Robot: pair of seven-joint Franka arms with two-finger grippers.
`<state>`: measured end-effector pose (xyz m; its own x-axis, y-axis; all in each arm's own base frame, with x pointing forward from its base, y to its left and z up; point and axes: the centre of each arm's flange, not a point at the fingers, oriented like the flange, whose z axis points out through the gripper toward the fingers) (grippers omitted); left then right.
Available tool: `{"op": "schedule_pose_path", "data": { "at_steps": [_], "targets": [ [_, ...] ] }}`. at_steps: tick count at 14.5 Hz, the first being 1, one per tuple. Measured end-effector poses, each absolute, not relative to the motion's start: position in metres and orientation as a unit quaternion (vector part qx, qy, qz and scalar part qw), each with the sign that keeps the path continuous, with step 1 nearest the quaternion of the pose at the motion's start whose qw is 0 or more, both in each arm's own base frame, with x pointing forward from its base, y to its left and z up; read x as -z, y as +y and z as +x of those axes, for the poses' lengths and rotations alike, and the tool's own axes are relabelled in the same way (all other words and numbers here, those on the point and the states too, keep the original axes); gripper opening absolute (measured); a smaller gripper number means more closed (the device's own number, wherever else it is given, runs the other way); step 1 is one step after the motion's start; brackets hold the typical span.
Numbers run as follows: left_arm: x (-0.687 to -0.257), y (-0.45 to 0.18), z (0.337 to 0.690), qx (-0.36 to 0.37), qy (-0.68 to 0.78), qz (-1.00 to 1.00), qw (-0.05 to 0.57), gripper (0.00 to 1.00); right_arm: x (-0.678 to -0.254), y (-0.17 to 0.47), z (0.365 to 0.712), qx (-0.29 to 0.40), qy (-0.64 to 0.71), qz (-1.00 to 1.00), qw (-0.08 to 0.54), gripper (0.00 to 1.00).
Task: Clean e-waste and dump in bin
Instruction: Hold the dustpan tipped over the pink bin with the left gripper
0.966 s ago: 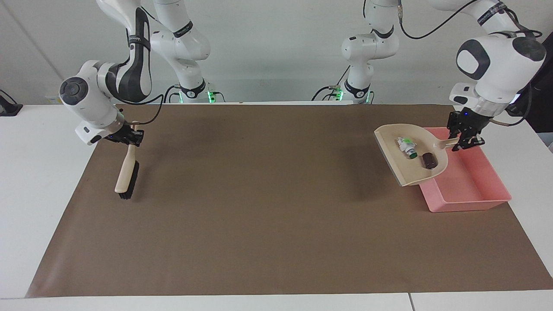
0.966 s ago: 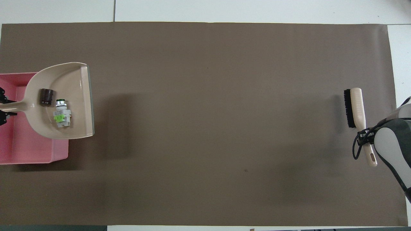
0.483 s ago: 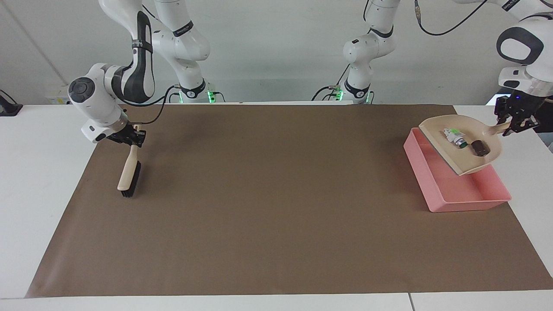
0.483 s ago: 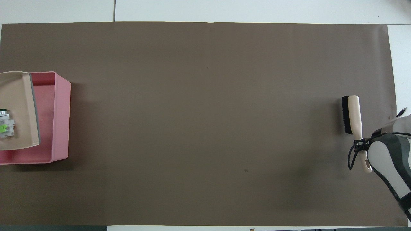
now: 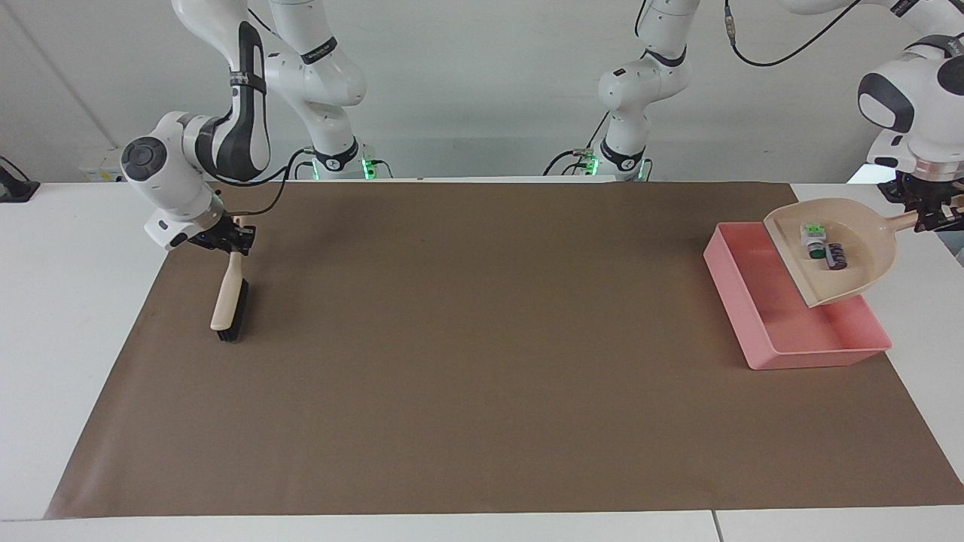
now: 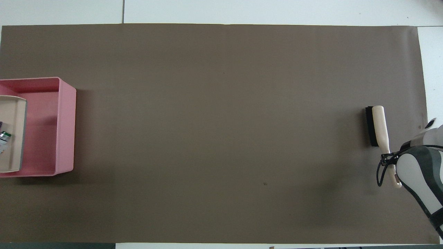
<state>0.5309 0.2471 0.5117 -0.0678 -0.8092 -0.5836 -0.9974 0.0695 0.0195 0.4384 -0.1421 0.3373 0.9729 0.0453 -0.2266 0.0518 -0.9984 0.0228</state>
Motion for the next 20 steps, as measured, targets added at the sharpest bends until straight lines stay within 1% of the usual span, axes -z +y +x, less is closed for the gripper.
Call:
{"op": "schedule_pose_path", "data": {
  "at_steps": [2, 4, 7, 10, 12, 13, 15, 16, 18, 19, 20],
  "targets": [
    [-0.500, 0.236, 0.537, -0.262, 0.687, -0.629, 0.253, 0.33, -0.337, -0.144, 0.437, 0.114, 0.024, 0.993, 0.014, 0.26],
    [-0.496, 0.229, 0.540, -0.292, 0.677, -0.613, 0.283, 0.33, -0.337, -0.145, 0.437, 0.114, 0.023, 0.993, 0.014, 0.26],
    [-0.504, 0.235, 0.540, -0.343, 0.671, -0.575, 0.319, 0.33, -0.337, -0.145, 0.437, 0.115, 0.020, 0.993, 0.014, 0.26],
    [-0.524, 0.228, 0.544, -0.384, 0.657, -0.552, 0.340, 0.33, -0.337, -0.145, 0.437, 0.114, 0.015, 0.993, 0.014, 0.26],
    [-0.538, 0.214, 0.548, -0.402, 0.649, -0.543, 0.350, 0.33, -0.337, -0.145, 0.437, 0.114, 0.013, 0.993, 0.015, 0.37],
    [-0.544, 0.204, 0.550, -0.408, 0.647, -0.538, 0.354, 0.33, -0.337, -0.145, 0.437, 0.113, 0.013, 0.993, 0.015, 0.37],
    [-0.556, 0.192, 0.551, -0.411, 0.642, -0.536, 0.362, 0.33, -0.338, -0.145, 0.437, 0.112, 0.013, 0.993, 0.015, 0.54],
    [-0.565, 0.187, 0.550, -0.407, 0.640, -0.537, 0.369, 0.33, -0.339, -0.145, 0.437, 0.111, 0.013, 0.994, 0.016, 0.67],
    [-0.579, 0.173, 0.546, -0.386, 0.641, -0.553, 0.368, 0.33, -0.349, -0.144, 0.444, 0.100, 0.015, 0.995, 0.020, 0.87],
    [-0.583, 0.163, 0.544, -0.368, 0.644, -0.566, 0.360, 0.33, -0.361, -0.144, 0.454, 0.087, 0.018, 0.996, 0.025, 0.96],
    [-0.585, 0.151, 0.542, -0.351, 0.649, -0.576, 0.351, 0.33, -0.378, -0.142, 0.466, 0.069, 0.023, 0.997, 0.031, 1.00]
  ]
}}
